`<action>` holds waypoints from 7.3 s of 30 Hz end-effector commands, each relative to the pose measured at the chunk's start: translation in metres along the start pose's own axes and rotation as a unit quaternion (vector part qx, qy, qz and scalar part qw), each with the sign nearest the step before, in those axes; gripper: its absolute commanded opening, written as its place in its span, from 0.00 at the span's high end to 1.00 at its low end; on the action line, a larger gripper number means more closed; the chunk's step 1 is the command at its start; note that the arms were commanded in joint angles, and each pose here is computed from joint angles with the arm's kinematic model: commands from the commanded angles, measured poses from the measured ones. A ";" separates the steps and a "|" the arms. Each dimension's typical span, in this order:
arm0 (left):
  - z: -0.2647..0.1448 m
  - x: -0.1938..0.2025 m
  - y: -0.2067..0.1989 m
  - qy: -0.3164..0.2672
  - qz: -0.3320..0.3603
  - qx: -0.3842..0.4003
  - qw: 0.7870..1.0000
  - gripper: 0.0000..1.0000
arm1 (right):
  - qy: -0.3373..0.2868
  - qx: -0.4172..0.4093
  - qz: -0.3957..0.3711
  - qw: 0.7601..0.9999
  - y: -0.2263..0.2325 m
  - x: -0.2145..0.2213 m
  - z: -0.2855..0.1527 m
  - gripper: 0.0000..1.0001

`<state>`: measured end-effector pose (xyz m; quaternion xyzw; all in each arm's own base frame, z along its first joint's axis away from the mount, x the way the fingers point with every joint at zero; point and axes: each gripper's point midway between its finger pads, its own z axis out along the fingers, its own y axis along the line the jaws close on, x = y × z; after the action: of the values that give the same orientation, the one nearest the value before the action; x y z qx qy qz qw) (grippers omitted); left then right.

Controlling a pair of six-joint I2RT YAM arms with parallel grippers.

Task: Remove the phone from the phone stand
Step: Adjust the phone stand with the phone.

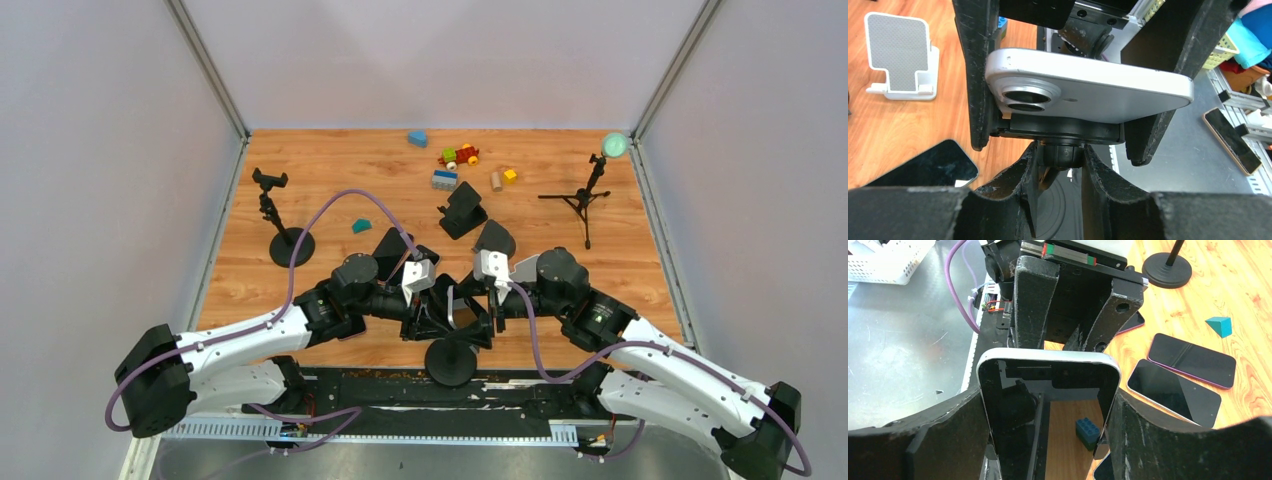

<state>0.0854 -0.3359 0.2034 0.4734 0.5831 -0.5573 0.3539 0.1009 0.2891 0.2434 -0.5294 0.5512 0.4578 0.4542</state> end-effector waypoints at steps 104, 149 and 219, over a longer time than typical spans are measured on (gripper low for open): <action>0.028 -0.029 0.037 -0.045 0.036 -0.091 0.994 1.00 | -0.052 -0.039 -0.008 0.998 0.035 0.009 -0.020 1.00; 0.019 -0.017 0.065 -0.026 0.013 -0.144 0.989 1.00 | -0.054 0.036 -0.049 0.997 0.046 -0.010 -0.044 1.00; -0.003 -0.004 0.094 -0.017 -0.022 -0.230 0.973 1.00 | -0.014 0.112 -0.036 0.993 0.058 -0.002 -0.044 1.00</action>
<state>0.0952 -0.3648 0.1959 0.4645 0.6056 -0.5327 0.3657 0.0762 0.2431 0.2399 -0.4779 0.5916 0.3022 0.5747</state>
